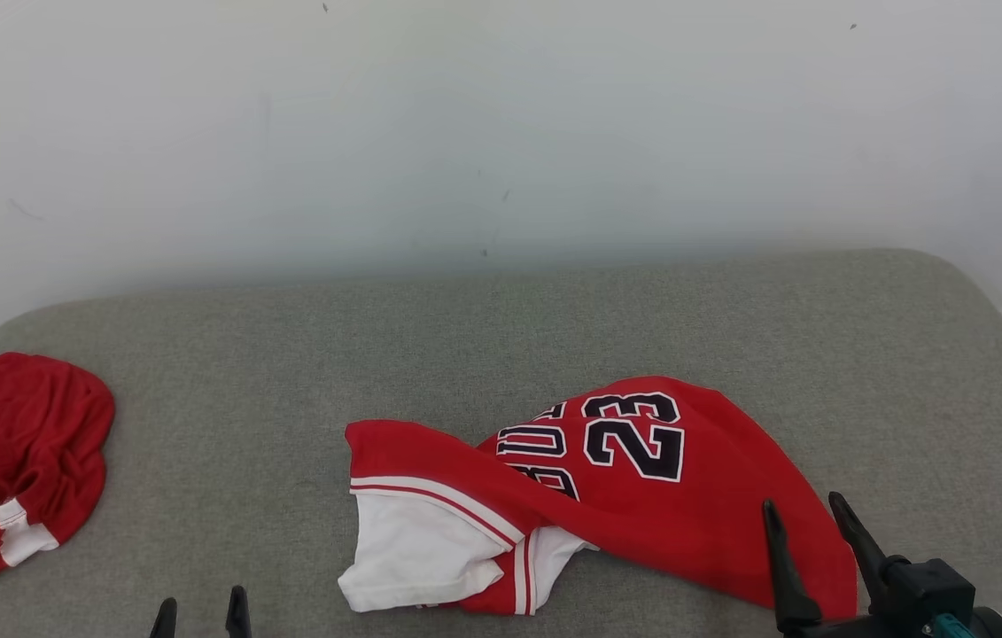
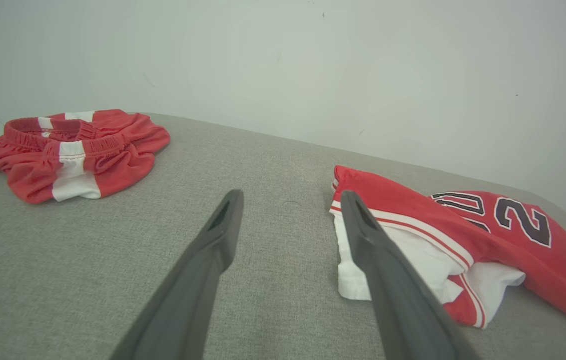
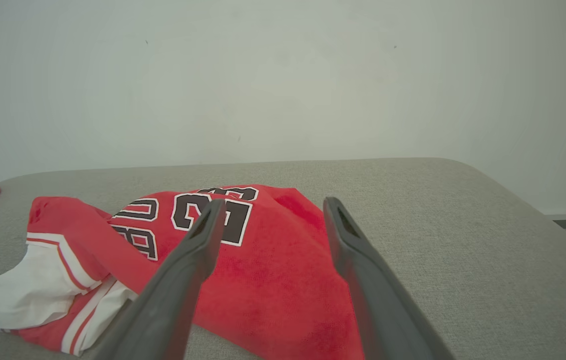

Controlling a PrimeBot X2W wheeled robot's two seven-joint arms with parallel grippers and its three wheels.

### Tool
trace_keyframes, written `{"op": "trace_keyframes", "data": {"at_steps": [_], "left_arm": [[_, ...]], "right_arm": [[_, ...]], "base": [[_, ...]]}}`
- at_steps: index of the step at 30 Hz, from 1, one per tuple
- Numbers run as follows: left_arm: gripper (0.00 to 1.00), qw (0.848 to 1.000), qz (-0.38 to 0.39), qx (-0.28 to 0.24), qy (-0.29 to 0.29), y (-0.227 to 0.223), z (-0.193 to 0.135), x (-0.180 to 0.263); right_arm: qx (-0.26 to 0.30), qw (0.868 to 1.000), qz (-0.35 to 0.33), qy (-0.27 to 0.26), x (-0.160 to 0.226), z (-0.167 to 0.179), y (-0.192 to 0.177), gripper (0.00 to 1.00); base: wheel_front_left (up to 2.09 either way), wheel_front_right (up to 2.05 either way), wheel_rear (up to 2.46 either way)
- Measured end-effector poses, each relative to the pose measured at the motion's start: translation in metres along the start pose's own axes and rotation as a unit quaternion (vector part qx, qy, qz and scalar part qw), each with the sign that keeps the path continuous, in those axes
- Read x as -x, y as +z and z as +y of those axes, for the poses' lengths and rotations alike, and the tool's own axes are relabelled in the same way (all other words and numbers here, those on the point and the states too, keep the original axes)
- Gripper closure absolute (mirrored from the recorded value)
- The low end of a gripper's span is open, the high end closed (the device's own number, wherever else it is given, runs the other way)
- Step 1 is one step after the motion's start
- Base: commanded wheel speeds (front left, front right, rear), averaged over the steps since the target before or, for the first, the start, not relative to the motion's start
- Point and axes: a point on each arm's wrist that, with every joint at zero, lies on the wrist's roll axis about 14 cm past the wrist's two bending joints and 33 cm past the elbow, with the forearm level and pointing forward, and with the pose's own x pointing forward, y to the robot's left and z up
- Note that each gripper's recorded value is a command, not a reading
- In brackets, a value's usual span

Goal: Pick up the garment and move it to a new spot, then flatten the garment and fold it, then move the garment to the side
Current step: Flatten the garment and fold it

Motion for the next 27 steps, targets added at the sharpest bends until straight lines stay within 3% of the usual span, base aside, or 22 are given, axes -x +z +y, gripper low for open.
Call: {"op": "trace_keyframes", "data": {"at_steps": [16,27], "left_arm": [[0.0,1.0,-0.016,-0.011,0.001,0.01,0.002,-0.001],[0.0,1.0,-0.004,-0.011,-0.017,0.002,-0.009,-0.001]], "right_arm": [[-0.001,0.999,0.002,0.047,0.013,0.033,-0.002,0.0],[-0.003,0.999,0.008,0.031,0.022,0.025,-0.003,0.0]], "base": [[0.0,0.0,0.0],[0.0,0.0,0.0]]}}
